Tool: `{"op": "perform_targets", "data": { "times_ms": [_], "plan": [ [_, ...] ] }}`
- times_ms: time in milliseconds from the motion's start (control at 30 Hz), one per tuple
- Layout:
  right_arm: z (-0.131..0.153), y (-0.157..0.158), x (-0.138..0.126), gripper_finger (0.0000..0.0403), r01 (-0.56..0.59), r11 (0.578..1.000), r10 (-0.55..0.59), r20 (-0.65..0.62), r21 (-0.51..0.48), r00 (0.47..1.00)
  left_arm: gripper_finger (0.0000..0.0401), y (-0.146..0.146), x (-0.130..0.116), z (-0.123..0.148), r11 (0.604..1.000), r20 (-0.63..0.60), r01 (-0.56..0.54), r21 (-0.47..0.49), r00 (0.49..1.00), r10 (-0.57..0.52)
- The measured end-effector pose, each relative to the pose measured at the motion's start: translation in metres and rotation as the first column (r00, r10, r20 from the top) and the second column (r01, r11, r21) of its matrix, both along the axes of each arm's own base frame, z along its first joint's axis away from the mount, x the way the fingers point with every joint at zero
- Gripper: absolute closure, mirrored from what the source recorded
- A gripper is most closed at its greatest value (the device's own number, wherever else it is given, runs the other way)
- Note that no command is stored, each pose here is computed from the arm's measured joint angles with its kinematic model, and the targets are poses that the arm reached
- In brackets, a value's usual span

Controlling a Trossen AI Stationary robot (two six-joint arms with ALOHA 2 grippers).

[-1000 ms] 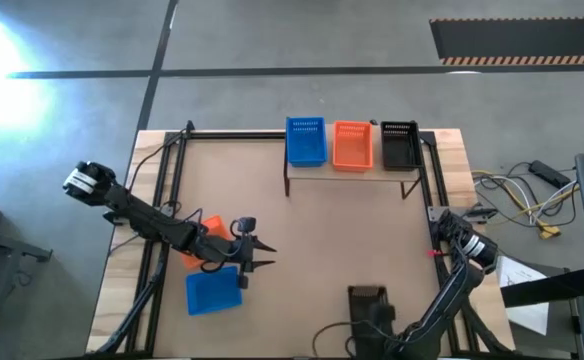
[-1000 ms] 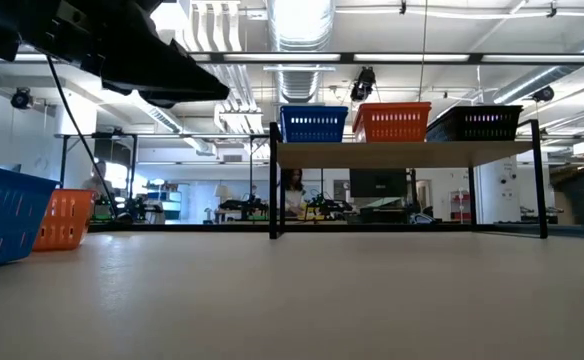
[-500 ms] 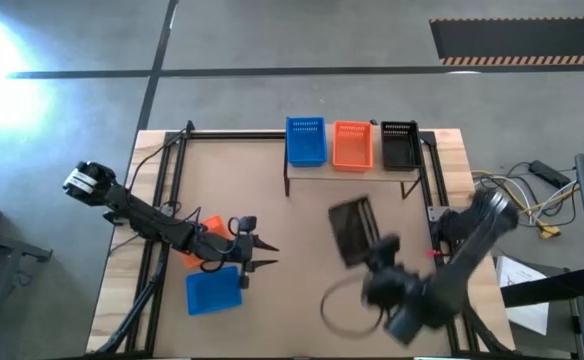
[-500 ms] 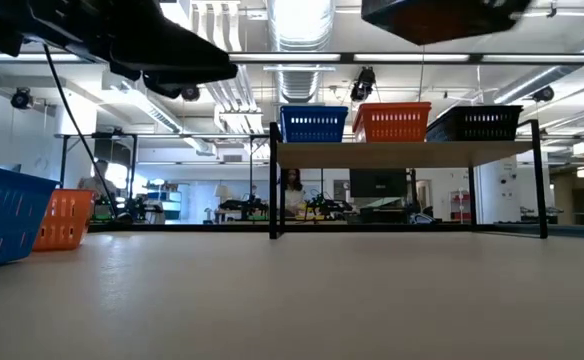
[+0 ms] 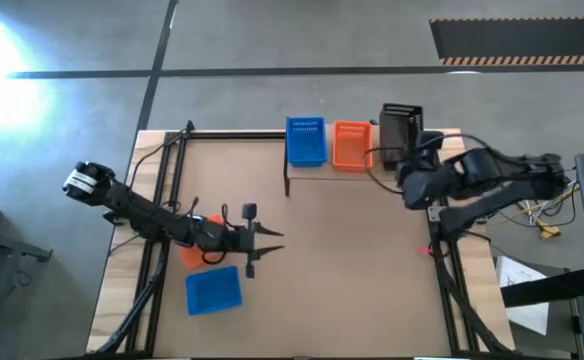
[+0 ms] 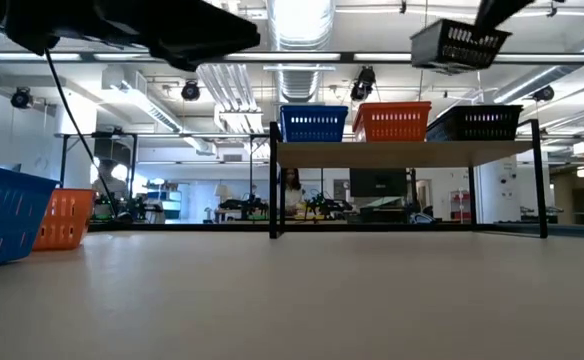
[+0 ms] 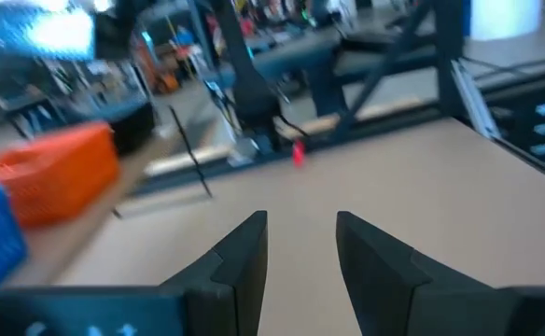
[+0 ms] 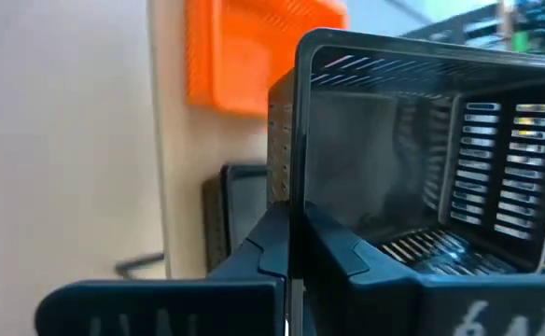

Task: Stack baskets on shelf by color
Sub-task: Stack the bottom black bin on top of the other black bin on the shelf

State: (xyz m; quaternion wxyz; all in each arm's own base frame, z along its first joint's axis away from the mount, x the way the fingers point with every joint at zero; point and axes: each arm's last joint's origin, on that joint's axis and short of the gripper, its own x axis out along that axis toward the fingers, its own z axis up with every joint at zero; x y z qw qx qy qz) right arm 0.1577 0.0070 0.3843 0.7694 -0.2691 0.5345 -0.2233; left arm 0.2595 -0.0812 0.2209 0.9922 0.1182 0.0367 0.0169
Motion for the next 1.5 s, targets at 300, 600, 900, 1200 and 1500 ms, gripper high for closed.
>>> {"op": "perform_targets", "data": {
  "times_ms": [300, 600, 900, 1200, 1500],
  "plan": [
    [-0.020, -0.027, -0.015, 0.0394, -0.117, 0.993, 0.118, -0.136, 0.019, 0.984, 0.0287, 0.036, 0.010, 0.021, 0.989, 0.180, -0.144, 0.045, 0.975, 0.134],
    [-0.034, -0.045, -0.021, 0.0394, -0.006, 0.999, 0.016, -0.182, 0.053, 0.983, 0.0287, 0.049, 0.013, 0.025, 0.978, 0.188, -0.201, 0.062, 0.964, 0.186],
    [-0.034, -0.049, -0.019, 0.0394, 0.018, 0.995, -0.004, -0.133, 0.099, 0.991, 0.0287, 0.049, 0.012, 0.020, 0.977, 0.169, -0.195, 0.082, 0.969, 0.179],
    [-0.035, -0.049, -0.018, 0.0394, 0.034, 0.993, -0.020, -0.124, 0.114, 0.992, 0.0287, 0.048, 0.011, 0.020, 0.980, 0.170, -0.188, 0.072, 0.970, 0.173],
    [-0.048, -0.049, -0.017, 0.0394, 0.019, 0.993, 0.004, -0.191, 0.117, 0.982, 0.0287, 0.041, 0.010, 0.019, 0.984, 0.166, -0.162, 0.070, 0.975, 0.149]
  ]
}}
